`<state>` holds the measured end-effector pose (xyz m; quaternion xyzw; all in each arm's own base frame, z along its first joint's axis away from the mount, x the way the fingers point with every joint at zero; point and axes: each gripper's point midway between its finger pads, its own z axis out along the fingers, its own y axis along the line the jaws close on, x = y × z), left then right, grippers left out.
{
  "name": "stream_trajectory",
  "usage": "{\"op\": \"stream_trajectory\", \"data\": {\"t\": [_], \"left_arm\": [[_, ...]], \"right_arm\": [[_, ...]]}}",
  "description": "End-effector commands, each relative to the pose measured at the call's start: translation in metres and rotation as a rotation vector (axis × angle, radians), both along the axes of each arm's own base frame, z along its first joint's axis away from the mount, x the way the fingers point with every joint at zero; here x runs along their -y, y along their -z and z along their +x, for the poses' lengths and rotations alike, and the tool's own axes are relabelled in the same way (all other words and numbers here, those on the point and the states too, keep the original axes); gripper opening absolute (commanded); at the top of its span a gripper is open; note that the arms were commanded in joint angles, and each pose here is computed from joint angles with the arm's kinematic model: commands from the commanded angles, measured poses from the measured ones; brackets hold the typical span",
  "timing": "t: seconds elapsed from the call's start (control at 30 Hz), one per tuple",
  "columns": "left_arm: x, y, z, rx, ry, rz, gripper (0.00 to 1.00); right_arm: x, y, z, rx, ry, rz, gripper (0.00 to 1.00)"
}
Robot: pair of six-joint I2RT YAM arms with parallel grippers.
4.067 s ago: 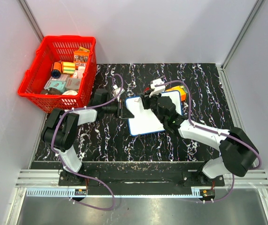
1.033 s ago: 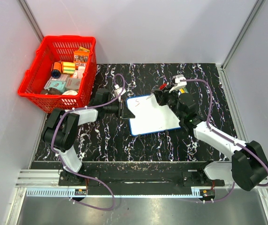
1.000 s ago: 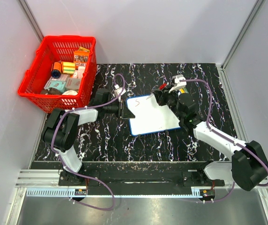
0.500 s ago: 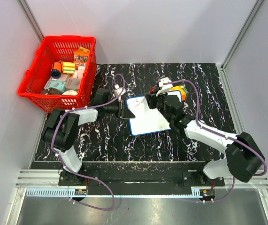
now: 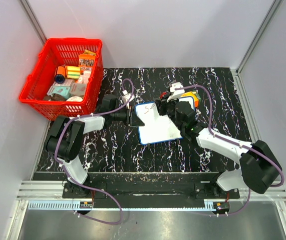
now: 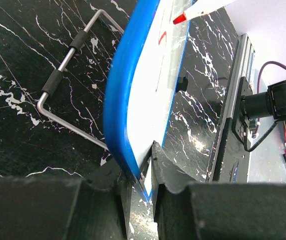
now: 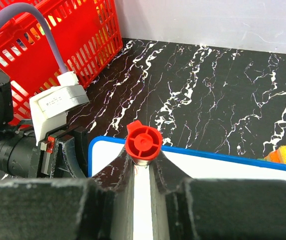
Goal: Write a sentence on the whiteboard
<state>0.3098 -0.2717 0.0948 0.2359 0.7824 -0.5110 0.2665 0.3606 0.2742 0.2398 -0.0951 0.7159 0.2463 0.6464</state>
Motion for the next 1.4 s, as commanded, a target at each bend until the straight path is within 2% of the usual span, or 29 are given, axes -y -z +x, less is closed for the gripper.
{"op": "stream_trajectory", "data": {"t": [0.0,0.33,0.97,1.2,1.37], "left_arm": [[-0.006,0.013,0.014,0.096,-0.042,0.097,0.00],[-0.006,0.014,0.013,0.095,-0.041,0.102,0.00],[-0.006,0.015,0.013,0.092,-0.040,0.108,0.00],[-0.006,0.015,0.013,0.096,-0.041,0.109,0.00],[-0.006,0.015,0.012,0.095,-0.039,0.109,0.00]], "right_arm": [[-0.007,-0.028,0.005,0.061,-0.008,0.066,0.00],[-0.006,-0.015,0.009,0.029,0.010,0.050,0.00],[0.024,-0.014,0.015,0.026,0.165,0.017,0.00],[0.009,-0.032,0.000,0.086,0.045,0.092,0.00],[0.009,-0.040,-0.001,0.100,0.041,0.127,0.00]]}}
